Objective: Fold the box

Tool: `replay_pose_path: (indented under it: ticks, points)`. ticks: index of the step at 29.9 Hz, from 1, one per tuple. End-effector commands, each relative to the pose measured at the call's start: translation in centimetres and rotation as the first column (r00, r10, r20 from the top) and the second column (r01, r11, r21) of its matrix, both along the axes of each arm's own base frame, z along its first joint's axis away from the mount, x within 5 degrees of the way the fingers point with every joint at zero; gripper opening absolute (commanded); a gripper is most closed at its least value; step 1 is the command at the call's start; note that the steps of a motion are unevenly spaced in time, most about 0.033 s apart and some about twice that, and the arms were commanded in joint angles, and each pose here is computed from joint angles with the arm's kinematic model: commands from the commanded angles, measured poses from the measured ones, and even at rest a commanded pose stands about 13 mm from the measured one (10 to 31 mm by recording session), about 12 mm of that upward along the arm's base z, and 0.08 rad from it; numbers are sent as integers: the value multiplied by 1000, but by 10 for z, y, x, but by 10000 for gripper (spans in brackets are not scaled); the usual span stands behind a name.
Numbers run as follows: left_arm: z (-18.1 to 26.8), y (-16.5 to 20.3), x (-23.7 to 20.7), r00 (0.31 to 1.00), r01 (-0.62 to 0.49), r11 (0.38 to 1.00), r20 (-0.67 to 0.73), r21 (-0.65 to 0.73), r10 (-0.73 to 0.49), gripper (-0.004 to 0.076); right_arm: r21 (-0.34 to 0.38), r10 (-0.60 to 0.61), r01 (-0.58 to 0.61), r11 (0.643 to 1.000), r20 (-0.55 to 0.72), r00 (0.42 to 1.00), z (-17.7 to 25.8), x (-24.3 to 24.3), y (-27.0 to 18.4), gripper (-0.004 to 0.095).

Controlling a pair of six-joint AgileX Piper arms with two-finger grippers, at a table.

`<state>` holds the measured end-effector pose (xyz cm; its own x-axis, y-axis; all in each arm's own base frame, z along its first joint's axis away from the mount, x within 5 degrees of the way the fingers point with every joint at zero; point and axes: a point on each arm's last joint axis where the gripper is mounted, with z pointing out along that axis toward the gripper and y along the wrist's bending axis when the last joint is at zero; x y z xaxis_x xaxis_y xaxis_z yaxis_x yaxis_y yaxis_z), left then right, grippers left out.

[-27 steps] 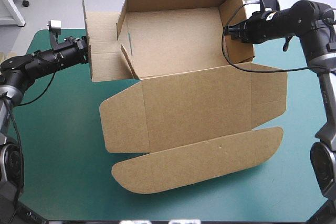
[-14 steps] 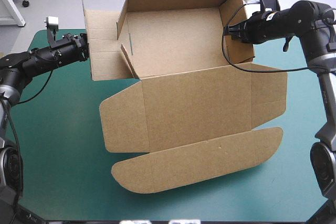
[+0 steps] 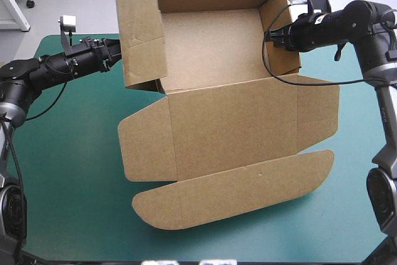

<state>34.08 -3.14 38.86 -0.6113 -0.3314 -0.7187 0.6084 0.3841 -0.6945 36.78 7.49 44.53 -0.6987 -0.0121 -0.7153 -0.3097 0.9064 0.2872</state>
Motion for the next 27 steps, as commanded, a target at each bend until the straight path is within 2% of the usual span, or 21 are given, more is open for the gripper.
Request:
replay_pose_path:
  ticks: [1, 9, 20, 27]
  points:
    - [36, -9, -23, 990, 103, 990, 108, -100, -92, 347, 63, -18, 11, 998, 118, 993, 30, -15, 0, -18]
    - [52, -10, -33, 984, 107, 987, 156, -123, -87, 420, 54, -25, 19, 998, 115, 993, 30, -15, -1, -18]
    - [70, -11, -37, 980, 107, 993, 177, -48, -97, 420, 47, -46, 42, 998, 87, 995, 23, -8, -2, -18]
    - [60, -13, -34, 991, 73, 996, 109, 50, -79, 420, 56, -47, 44, 997, 46, 998, 8, 5, 3, -18]
